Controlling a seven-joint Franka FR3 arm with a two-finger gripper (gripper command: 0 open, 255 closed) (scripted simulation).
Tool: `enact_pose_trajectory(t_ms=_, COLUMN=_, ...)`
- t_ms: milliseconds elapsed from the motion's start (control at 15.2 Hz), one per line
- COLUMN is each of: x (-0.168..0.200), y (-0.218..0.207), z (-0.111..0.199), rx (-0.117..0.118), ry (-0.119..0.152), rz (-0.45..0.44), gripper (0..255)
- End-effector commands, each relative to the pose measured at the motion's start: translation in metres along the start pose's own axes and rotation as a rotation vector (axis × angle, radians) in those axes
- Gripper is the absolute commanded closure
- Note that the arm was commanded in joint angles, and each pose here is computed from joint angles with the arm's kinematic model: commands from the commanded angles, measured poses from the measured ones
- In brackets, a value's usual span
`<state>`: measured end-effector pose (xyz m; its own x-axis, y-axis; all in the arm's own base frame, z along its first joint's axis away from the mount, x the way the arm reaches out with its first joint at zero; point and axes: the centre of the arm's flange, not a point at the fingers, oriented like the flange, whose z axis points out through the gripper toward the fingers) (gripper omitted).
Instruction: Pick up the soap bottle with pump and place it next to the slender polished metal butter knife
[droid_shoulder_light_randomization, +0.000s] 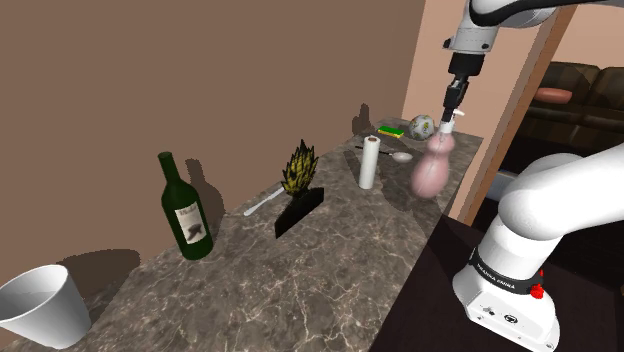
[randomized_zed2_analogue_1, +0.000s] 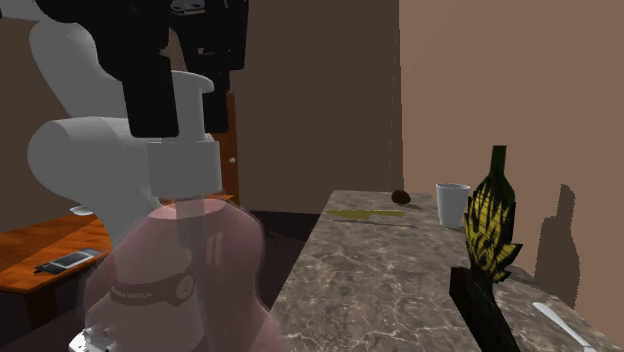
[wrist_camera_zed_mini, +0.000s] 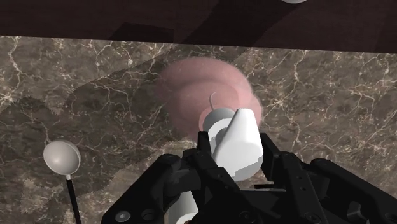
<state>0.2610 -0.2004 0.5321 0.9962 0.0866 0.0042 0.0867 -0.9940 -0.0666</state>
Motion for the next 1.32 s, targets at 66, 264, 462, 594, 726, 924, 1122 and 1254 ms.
enact_pose_trajectory(t_ms=66, x=0.000, y=-0.002, z=-0.016, rx=0.000, ry=0.001, rz=0.000, gripper=255)
enact_pose_trajectory(t_ms=264, x=0.000, y=-0.003, z=-0.031, rx=0.000, ry=0.001, rz=0.000, gripper=255)
enact_pose_trajectory(t_ms=462, x=0.000, y=-0.004, z=-0.047, rx=0.000, ry=0.001, rz=0.000, gripper=255)
enact_pose_trajectory(t_ms=594, x=0.000, y=-0.004, z=-0.058, rx=0.000, ry=0.001, rz=0.000, gripper=255)
enact_pose_trajectory(t_ms=726, x=0.000, y=-0.005, z=-0.068, rx=0.000, ry=0.001, rz=0.000, gripper=255)
enact_pose_trajectory(t_ms=924, x=0.000, y=-0.006, z=-0.084, rx=0.000, ry=0.001, rz=0.000, gripper=255)
enact_pose_trajectory(t_ms=1122, x=0.000, y=-0.007, z=-0.100, rx=0.000, ry=0.001, rz=0.000, gripper=255)
enact_pose_trajectory(t_ms=1254, x=0.000, y=-0.008, z=-0.110, rx=0.000, ry=0.001, rz=0.000, gripper=255)
